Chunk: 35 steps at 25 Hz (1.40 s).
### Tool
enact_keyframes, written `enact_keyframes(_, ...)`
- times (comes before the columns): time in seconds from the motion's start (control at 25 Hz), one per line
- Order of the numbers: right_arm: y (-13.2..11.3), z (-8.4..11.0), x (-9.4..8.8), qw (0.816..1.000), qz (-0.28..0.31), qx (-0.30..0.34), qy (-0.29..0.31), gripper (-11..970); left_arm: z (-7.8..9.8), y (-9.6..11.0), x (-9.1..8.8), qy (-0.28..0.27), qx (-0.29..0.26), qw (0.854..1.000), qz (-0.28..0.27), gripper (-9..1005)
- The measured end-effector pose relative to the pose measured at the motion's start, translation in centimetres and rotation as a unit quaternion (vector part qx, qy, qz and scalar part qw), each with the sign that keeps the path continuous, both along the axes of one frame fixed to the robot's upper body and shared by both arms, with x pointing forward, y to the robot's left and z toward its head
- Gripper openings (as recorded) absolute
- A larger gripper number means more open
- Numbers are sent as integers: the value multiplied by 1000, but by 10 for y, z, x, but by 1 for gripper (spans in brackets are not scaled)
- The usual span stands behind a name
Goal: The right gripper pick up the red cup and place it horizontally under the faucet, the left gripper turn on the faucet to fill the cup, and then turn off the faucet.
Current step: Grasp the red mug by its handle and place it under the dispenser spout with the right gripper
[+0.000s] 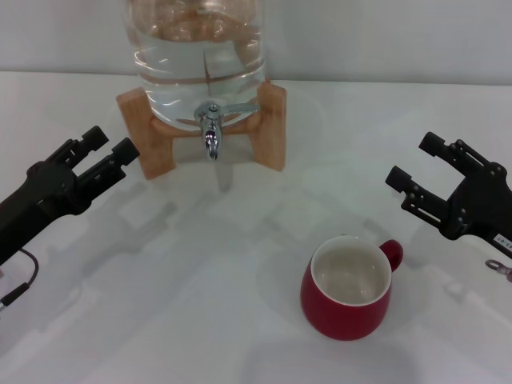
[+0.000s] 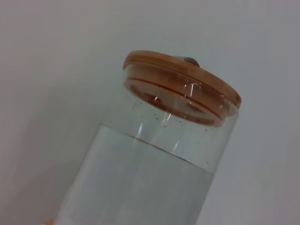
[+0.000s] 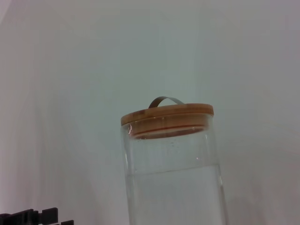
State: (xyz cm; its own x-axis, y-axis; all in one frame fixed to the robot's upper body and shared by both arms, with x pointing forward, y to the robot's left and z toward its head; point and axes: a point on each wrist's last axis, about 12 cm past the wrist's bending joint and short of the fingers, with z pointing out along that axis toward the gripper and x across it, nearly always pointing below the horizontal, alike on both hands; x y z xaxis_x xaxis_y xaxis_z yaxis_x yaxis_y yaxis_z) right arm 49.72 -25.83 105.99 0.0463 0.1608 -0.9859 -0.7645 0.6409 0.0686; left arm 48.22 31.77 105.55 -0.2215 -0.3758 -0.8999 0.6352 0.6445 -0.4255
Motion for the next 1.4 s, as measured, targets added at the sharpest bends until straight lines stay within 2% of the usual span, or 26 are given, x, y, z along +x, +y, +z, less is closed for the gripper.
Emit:
enact_keyframes(0.92,-5,-2,-4,1000,-4,-9,-5,766,1,-1,0,0,-3,1000,-10,841)
enact_keyframes(1.4,-24,-24,-30,996,-49,-71,-15,766,0,-2,-2,4,0,1000,-16,841)
